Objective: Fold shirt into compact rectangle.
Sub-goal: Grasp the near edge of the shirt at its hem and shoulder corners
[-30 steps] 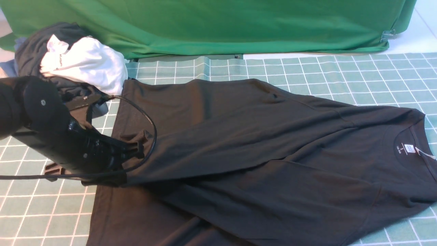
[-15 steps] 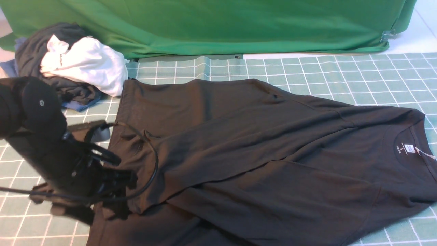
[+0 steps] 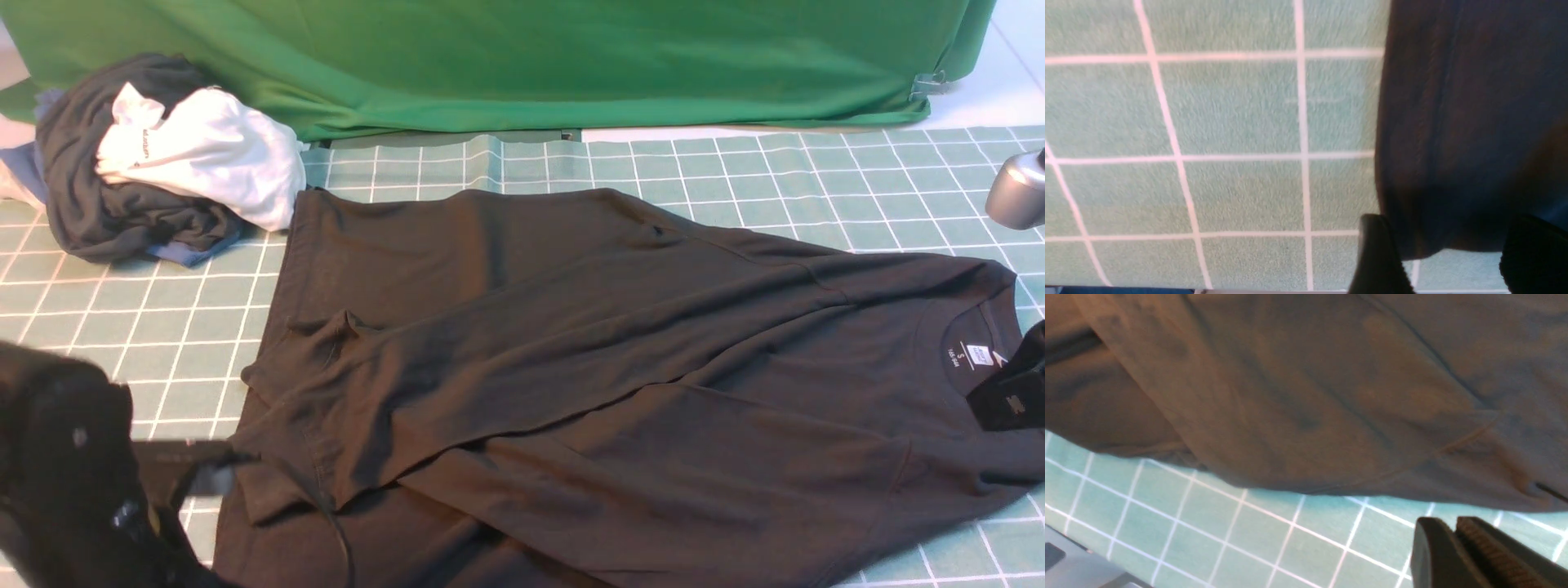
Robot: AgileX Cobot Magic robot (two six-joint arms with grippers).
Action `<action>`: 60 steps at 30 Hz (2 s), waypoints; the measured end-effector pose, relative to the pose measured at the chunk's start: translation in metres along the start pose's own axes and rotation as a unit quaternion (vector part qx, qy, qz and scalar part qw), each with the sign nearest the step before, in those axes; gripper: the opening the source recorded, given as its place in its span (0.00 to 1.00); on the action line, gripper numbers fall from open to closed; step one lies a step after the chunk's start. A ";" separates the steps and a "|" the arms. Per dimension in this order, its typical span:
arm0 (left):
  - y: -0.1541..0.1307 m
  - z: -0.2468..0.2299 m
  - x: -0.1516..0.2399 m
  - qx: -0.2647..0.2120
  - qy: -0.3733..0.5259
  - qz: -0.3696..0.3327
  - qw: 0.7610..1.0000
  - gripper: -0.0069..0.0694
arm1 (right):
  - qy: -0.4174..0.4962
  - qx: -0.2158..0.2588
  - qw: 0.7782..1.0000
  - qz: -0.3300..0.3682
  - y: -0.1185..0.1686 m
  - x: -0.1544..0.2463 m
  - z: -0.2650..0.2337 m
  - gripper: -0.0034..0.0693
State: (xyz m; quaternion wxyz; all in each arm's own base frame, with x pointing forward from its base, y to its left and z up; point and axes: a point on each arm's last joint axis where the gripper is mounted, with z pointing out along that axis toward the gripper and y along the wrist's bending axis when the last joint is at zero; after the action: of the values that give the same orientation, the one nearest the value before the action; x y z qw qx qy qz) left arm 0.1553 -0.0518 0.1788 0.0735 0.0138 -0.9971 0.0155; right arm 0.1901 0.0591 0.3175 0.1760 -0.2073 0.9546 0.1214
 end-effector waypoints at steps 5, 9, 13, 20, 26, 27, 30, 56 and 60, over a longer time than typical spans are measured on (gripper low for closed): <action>0.000 0.006 0.000 0.004 -0.017 -0.004 1.000 0.71 | -0.010 -0.001 1.000 -0.001 0.000 -0.002 0.000 0.16; 0.002 0.010 -0.001 -0.009 -0.015 -0.015 1.000 0.73 | -0.011 -0.002 1.000 -0.004 0.000 -0.002 0.000 0.16; 0.002 0.021 -0.006 -0.023 0.013 -0.021 0.999 0.73 | -0.014 -0.001 1.000 -0.007 0.000 -0.002 0.000 0.17; -0.002 0.033 -0.015 -0.024 0.051 -0.022 0.998 0.59 | 0.003 -0.008 0.999 -0.033 0.001 0.001 0.000 0.18; -0.005 0.031 -0.015 -0.009 0.047 -0.003 0.999 0.19 | 0.044 -0.024 0.997 -0.064 0.004 0.009 0.000 0.18; -0.005 0.029 -0.014 -0.008 0.042 0.001 0.999 0.15 | 0.047 -0.027 0.996 -0.070 0.005 0.009 0.000 0.19; -0.002 0.024 -0.011 -0.014 0.029 0.014 0.999 0.11 | 0.052 -0.035 0.993 -0.099 0.013 0.009 0.002 0.19; 0.015 -0.014 0.012 -0.064 -0.036 0.015 0.997 0.10 | 0.154 -0.061 0.917 -0.362 0.123 0.038 0.158 0.64; 0.015 -0.014 0.011 -0.063 -0.042 0.017 0.997 0.10 | 0.128 -0.036 0.916 -0.379 0.121 0.031 0.165 0.64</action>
State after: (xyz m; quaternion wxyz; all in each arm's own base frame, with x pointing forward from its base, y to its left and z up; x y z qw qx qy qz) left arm 0.1457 -0.0367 0.1937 0.0322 -0.0069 -0.9984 -0.0462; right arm 0.1578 0.2052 0.1746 0.0776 -0.5734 0.8139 0.0522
